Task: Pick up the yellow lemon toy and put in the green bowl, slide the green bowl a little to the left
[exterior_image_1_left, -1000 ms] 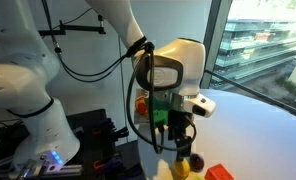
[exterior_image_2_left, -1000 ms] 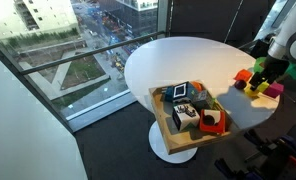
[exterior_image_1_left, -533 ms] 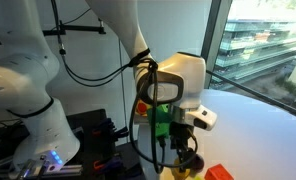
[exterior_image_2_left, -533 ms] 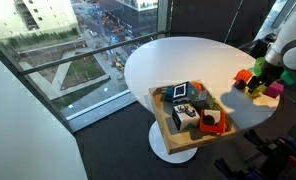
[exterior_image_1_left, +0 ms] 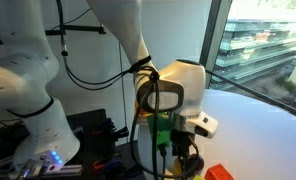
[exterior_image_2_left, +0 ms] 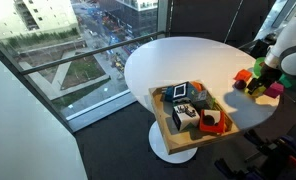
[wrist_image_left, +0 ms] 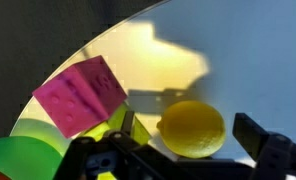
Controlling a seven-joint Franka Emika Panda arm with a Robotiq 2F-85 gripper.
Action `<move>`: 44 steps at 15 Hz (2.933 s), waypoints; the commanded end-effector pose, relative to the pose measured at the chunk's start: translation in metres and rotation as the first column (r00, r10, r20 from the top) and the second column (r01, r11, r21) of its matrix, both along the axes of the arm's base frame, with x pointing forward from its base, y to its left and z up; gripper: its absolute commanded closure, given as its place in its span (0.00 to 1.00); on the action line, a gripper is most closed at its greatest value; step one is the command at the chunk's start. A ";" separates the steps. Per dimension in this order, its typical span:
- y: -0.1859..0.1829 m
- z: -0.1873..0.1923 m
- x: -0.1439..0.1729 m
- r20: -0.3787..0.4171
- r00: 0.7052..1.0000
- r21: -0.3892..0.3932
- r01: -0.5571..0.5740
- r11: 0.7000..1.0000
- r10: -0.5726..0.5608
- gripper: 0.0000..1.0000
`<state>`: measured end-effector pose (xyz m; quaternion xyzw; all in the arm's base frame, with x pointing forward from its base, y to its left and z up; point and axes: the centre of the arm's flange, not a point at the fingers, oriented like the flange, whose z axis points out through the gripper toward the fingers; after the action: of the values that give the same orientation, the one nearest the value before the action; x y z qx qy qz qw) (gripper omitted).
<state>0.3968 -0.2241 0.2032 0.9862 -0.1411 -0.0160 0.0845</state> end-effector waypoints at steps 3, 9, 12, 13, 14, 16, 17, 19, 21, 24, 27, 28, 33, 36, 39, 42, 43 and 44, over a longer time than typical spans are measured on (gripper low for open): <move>-0.001 -0.009 0.006 0.034 0.999 -0.024 -0.001 1.000 0.002 0.00; 0.001 -0.014 0.010 0.056 0.998 -0.030 -0.014 0.999 0.015 0.29; 0.002 -0.014 0.009 0.049 0.999 -0.026 -0.014 1.000 0.016 0.48; 0.002 -0.009 0.009 0.053 0.998 -0.022 -0.015 1.000 0.016 0.56; 0.002 -0.005 0.009 0.055 0.998 -0.020 -0.013 1.000 0.014 0.57; 0.002 0.002 0.009 0.061 0.998 -0.014 -0.009 1.000 0.010 0.57; 0.002 0.008 0.009 0.067 0.998 -0.013 -0.007 1.000 0.008 0.57; 0.002 0.018 0.010 0.083 0.997 -0.012 -0.003 1.000 0.004 0.57; 0.002 0.028 0.011 0.099 0.995 -0.012 0.000 1.000 0.001 0.57; 0.000 0.043 0.013 0.114 0.993 -0.016 0.011 1.000 -0.009 0.57; -0.007 0.057 0.015 0.125 0.992 -0.026 0.032 0.999 -0.028 0.57; -0.010 0.061 0.015 0.128 0.991 -0.030 0.040 0.999 -0.036 0.57; -0.039 0.073 0.012 0.136 0.986 -0.057 0.106 0.993 -0.097 0.57; -0.060 0.075 0.009 0.141 0.979 -0.072 0.159 0.985 -0.147 0.57; -0.079 0.077 0.005 0.144 0.971 -0.091 0.205 0.975 -0.190 0.57; -0.095 0.080 0.005 0.153 0.962 -0.117 0.244 0.963 -0.225 0.57; -0.100 0.080 0.005 0.156 0.959 -0.128 0.257 0.958 -0.237 0.57; -0.104 0.081 0.005 0.158 0.956 -0.137 0.267 0.954 -0.246 0.57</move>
<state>0.3962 -0.3149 0.2792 0.9565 -0.2552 0.0594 0.1282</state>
